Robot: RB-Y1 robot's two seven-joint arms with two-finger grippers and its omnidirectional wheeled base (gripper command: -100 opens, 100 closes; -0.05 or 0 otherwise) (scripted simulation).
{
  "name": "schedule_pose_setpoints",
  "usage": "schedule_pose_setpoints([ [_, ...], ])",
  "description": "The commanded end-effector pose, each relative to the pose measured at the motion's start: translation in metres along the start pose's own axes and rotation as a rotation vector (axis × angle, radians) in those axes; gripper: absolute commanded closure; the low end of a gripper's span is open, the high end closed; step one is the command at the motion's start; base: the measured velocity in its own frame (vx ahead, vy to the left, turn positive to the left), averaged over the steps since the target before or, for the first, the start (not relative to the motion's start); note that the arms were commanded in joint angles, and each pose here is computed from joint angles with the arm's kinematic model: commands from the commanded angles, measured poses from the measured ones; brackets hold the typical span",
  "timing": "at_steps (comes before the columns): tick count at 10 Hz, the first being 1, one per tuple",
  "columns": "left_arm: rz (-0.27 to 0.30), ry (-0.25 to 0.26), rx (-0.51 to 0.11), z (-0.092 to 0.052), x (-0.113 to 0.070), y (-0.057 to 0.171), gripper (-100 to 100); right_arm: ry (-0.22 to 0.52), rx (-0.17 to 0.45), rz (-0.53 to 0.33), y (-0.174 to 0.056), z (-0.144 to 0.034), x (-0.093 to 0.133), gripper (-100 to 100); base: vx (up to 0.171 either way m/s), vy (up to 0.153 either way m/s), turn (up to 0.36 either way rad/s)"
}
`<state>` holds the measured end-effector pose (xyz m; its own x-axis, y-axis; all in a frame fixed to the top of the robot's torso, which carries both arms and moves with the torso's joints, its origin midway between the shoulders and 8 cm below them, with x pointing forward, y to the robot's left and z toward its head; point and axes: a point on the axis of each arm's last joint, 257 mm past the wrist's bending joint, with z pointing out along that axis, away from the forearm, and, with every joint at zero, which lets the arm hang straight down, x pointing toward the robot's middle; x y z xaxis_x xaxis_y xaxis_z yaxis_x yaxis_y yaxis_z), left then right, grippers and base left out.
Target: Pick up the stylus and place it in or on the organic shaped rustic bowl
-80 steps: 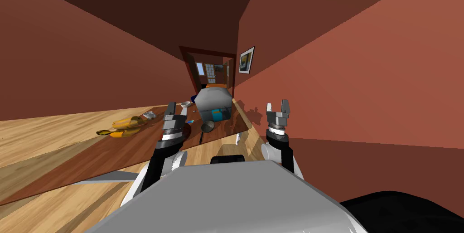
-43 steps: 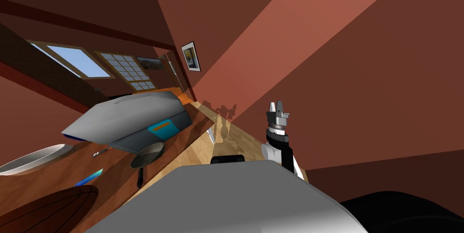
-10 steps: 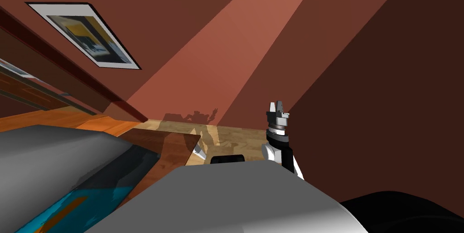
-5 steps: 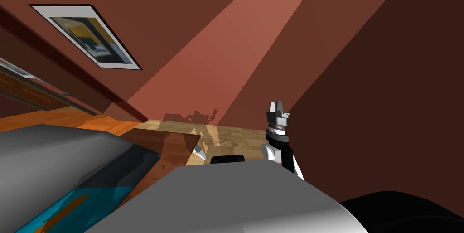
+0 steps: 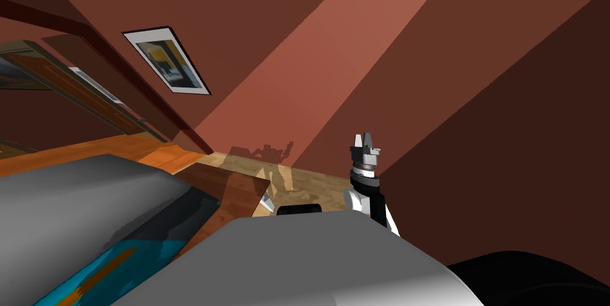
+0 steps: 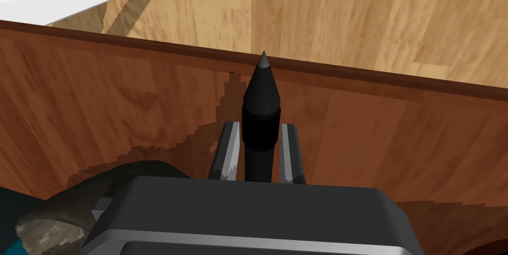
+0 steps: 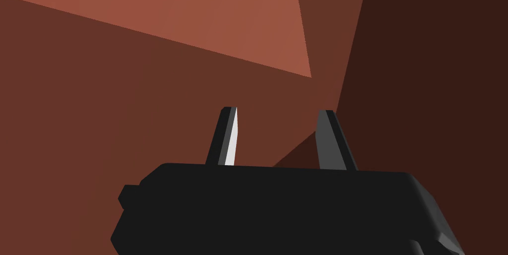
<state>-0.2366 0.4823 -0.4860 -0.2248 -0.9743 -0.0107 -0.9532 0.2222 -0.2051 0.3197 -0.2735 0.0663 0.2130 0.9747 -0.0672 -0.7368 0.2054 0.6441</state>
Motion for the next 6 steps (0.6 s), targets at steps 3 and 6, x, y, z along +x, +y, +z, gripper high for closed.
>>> schedule_pose_setpoints([
  [3, -0.021, 0.031, -0.001, -0.01, 0.021, 0.009, 100, 0.0, 0.0, 0.0, 0.0, 0.0, 0.0, 0, 0.029, -0.001, 0.029],
  [6, -0.06, 0.071, -0.003, -0.027, 0.048, 0.02, 100, 0.0, 0.0, 0.0, 0.0, 0.0, 0.0, 0, 0.016, -0.058, 0.054],
])
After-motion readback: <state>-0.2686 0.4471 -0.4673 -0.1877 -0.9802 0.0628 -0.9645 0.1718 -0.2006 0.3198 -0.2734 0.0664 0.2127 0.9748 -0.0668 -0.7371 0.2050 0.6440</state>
